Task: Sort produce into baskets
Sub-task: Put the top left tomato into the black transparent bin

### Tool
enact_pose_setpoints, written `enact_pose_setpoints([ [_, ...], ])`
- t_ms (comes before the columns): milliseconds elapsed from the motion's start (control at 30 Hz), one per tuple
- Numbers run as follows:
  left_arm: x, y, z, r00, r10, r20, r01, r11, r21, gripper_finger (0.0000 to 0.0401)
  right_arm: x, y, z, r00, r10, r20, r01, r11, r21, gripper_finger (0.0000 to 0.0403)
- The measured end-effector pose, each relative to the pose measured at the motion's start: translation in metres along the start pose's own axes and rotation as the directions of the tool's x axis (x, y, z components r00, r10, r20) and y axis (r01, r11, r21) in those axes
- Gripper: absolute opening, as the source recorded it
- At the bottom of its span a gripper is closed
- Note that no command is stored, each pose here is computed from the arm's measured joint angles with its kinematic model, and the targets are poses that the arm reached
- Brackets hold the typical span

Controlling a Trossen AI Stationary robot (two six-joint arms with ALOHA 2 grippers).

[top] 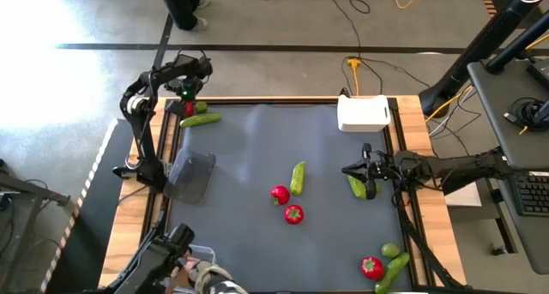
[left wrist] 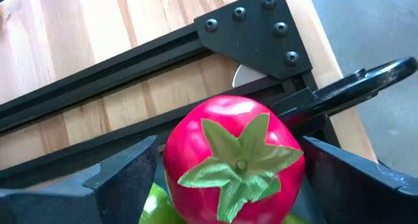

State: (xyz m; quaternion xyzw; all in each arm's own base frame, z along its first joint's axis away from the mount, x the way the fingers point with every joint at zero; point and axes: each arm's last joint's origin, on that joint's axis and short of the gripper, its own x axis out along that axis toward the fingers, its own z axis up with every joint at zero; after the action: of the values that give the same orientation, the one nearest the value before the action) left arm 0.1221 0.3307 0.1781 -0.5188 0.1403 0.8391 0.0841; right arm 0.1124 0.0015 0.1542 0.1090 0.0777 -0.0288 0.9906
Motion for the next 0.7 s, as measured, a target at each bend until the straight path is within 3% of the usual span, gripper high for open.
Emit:
enact_pose_setpoints([
  [300,0.0001,0.0000,0.0004,1.000,0.000,-0.013,0.000,1.000,0.005,0.0299,0.0000,0.0000,0.0000,1.000,0.000,0.000,0.000,1.000,0.000,0.0013],
  [700,-0.0062,0.0033,0.0021,0.998,-0.011,-0.056,0.015,0.997,0.073,0.0292,0.0000,0.0000,0.0000,1.000,0.000,0.000,0.000,1.000,0.000,0.0013],
])
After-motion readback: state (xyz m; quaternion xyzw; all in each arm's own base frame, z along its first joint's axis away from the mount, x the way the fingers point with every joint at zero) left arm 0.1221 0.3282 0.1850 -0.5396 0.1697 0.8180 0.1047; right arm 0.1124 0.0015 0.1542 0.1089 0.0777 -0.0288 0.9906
